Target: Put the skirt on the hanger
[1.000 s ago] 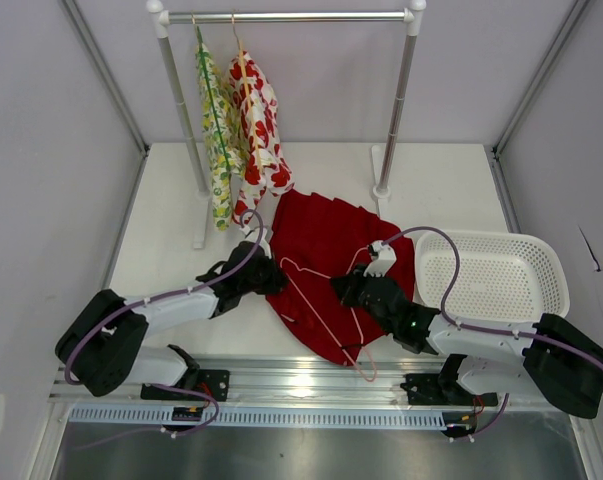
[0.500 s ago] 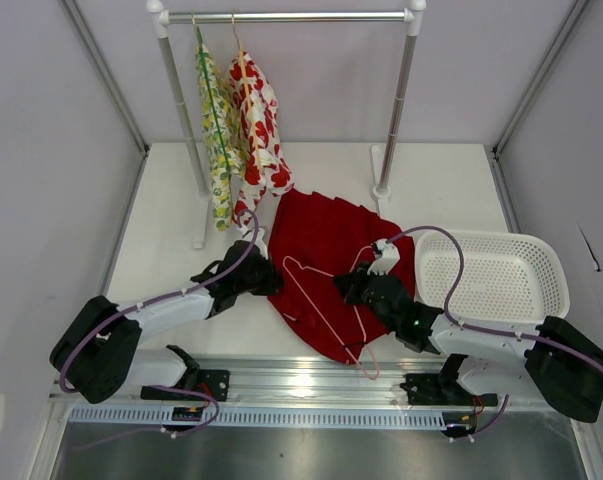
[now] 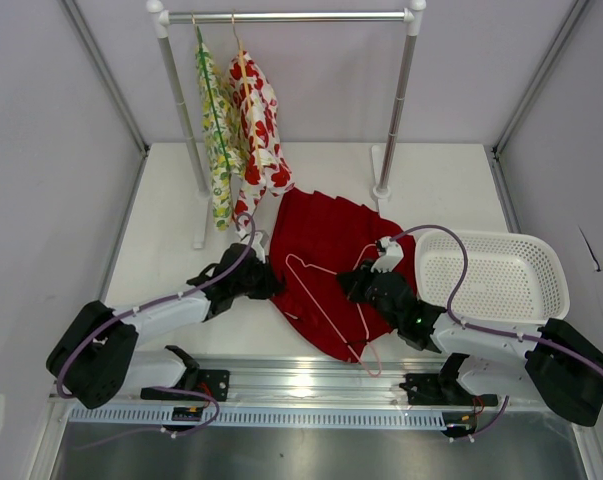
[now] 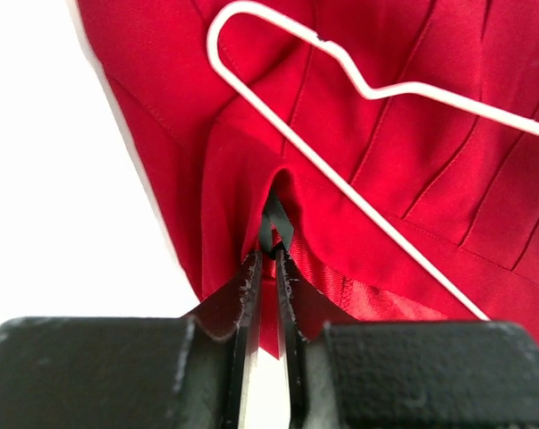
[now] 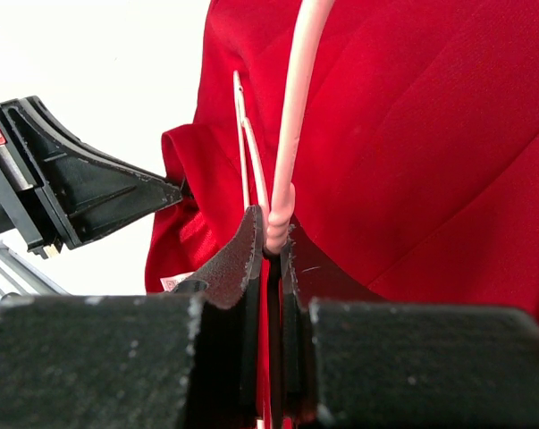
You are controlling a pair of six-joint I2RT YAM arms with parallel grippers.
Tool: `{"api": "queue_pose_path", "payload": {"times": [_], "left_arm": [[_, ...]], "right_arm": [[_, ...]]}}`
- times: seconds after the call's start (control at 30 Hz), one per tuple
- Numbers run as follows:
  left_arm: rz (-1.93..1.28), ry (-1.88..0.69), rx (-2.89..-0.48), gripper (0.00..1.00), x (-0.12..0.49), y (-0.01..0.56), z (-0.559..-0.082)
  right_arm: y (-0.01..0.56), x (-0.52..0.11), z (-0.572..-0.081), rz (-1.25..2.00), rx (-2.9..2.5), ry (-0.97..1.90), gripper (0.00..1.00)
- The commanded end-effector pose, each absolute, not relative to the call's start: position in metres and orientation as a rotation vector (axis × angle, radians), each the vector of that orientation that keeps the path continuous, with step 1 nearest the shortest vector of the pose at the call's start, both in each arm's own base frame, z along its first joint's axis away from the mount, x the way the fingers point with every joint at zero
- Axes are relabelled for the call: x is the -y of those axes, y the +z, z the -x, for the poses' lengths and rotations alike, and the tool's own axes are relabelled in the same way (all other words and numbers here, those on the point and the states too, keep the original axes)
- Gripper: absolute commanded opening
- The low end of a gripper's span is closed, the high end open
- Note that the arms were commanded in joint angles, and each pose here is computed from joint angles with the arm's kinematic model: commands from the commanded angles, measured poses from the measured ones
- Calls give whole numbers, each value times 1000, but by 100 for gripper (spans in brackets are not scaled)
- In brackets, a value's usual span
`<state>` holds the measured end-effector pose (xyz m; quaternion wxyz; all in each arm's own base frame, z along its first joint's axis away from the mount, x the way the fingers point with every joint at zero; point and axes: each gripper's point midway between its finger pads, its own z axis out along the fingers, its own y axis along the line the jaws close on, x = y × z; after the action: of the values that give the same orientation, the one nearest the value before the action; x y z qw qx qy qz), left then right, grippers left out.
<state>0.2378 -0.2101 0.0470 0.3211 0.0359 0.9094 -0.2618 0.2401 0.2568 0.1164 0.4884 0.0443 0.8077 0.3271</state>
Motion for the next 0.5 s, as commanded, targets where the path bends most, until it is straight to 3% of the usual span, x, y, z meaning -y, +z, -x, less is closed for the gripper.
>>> {"api": "queue_pose_path", "payload": {"times": [0.0, 0.17, 0.47], "left_arm": [[-113, -684, -2380, 14, 204, 47, -236], [-99, -709, -2366, 0, 207, 46, -239], [-86, -804, -2292, 0, 224, 61, -252]], "right_arm": [[106, -241, -244, -102, -1977, 703, 0], [109, -242, -244, -95, -1973, 710, 0], [142, -242, -243, -66, -1899, 746, 0]]}}
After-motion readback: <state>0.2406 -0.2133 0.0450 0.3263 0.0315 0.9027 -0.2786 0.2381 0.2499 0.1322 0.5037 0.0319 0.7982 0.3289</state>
